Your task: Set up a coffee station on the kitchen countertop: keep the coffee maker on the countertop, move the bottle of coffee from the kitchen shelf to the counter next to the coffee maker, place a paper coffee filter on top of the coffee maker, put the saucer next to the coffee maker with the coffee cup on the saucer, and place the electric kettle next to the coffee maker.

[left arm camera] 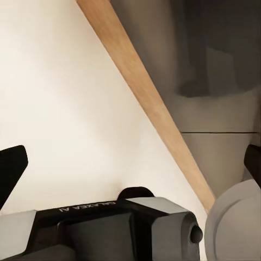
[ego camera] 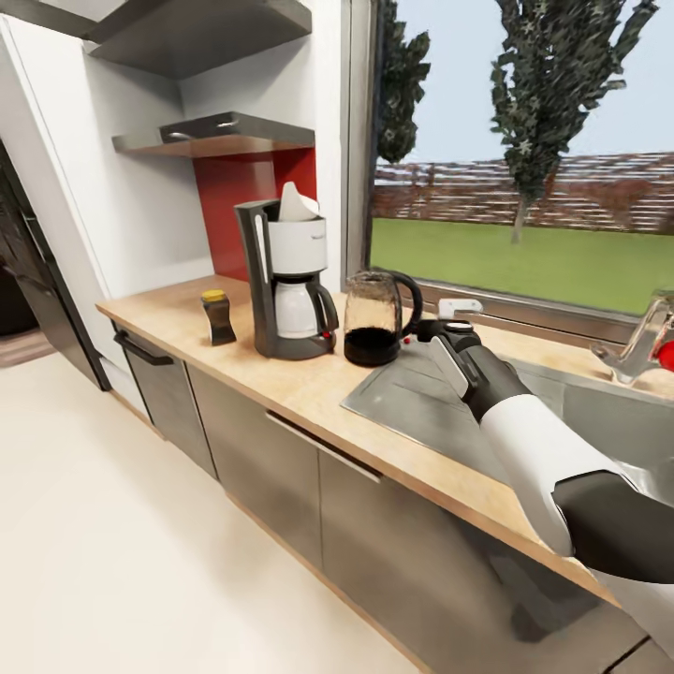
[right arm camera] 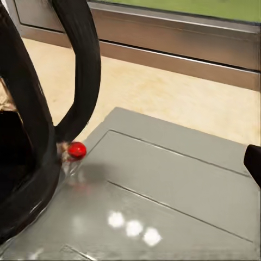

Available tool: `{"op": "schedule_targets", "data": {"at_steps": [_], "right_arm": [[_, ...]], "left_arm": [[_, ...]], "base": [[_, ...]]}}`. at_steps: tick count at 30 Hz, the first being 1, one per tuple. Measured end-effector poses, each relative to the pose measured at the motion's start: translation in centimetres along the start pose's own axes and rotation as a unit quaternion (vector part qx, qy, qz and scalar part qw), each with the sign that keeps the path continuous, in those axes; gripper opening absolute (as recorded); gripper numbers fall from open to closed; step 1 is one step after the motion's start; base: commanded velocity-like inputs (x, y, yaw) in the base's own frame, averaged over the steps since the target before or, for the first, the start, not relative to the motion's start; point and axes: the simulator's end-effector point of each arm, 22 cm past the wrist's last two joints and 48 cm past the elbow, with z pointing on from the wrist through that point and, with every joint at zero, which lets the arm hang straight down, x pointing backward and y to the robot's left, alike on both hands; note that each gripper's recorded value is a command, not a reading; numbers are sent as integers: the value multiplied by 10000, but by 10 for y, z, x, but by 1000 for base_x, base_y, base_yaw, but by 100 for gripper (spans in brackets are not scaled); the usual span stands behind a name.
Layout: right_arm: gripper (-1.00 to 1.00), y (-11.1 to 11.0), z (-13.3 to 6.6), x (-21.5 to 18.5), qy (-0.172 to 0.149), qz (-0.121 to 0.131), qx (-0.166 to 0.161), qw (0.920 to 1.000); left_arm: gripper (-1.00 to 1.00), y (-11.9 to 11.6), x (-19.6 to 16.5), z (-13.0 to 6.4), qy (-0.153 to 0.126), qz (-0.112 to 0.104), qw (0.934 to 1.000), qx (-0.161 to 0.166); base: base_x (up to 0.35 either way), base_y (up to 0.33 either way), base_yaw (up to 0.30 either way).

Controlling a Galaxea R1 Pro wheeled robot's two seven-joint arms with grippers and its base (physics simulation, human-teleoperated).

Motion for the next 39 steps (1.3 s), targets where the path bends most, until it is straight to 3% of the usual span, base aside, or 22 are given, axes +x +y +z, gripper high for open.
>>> {"op": "schedule_targets", "data": {"at_steps": [10, 12, 13, 14, 16, 17, 18, 19, 20, 24, 26, 28, 29, 31, 33, 38, 39], "right_arm": [[100, 3, -2, -4, -44, 17, -65, 10000], [100, 10, -4, -10, -110, 32, -213, 9997], [100, 22, -7, -18, -207, 50, -460, 9987], [100, 63, -25, -39, -479, 71, -1374, 9893], [100, 84, -39, -48, -631, 67, -1883, 9801], [100, 101, -54, -54, -746, 64, -2322, 9698], [100, 110, -62, -55, -793, 44, -2549, 9637], [100, 151, -109, -46, -889, -40, -3615, 9281], [100, 161, -126, -43, -934, -80, -3918, 9152], [100, 179, -153, -38, -966, -30, -4449, 8903], [100, 194, -176, -31, -926, 121, -4959, 8633], [100, 202, -189, -29, -916, 159, -5212, 8484], [100, 222, -212, -17, -842, 49, -5624, 8226], [100, 235, -225, -7, -771, -83, -5829, 8089], [100, 242, -232, -2, -732, -150, -5935, 8014], [100, 250, -239, 19, -570, -177, -6071, 7924], [100, 252, -243, 32, -461, -155, -6166, 7857]], "left_arm": [[100, 0, 0, 0, -1, -2, 10000, -2], [100, 0, 0, 0, -4, 1, 10000, -2], [100, 0, 0, 0, -2, 1, 10000, -4], [100, 0, 0, 0, -5, 5, 10000, -4], [100, 0, 0, 0, -4, 5, 10000, -7], [100, 0, 0, 0, -4, 6, 10000, -11], [100, 0, 0, 0, -4, 6, 10000, -12], [100, 1, 0, 0, -6, 7, 10000, -15], [100, 1, 0, 0, -3, 7, 10000, -16], [100, 0, 0, 0, -2, 11, 10000, -12], [100, 0, -1, 0, -2, 12, 10000, -4], [100, 0, 0, 0, -1, 12, 10000, 0], [100, 0, 0, 0, -3, 10, 10000, 3], [100, 0, 0, 0, -3, 9, 10000, 4], [100, 0, 0, 0, -2, 10, 10000, -4], [100, 1, 0, 0, 0, 11, 10000, -23], [100, 1, 0, 0, 2, 8, 10000, -25]], "base": [[-253, 0, 0], [-58, 0, 0], [-19, 0, 0], [-15, 0, 0], [-10, 0, 0], [-6, 0, 0], [-2, 0, 0], [-1, 0, 0], [0, 0, 0], [0, 0, 0], [0, 0, 0], [0, 41, 0], [0, 126, 0], [0, 203, 0], [0, 255, 0], [0, 208, 0], [0, 57, 0]]}}
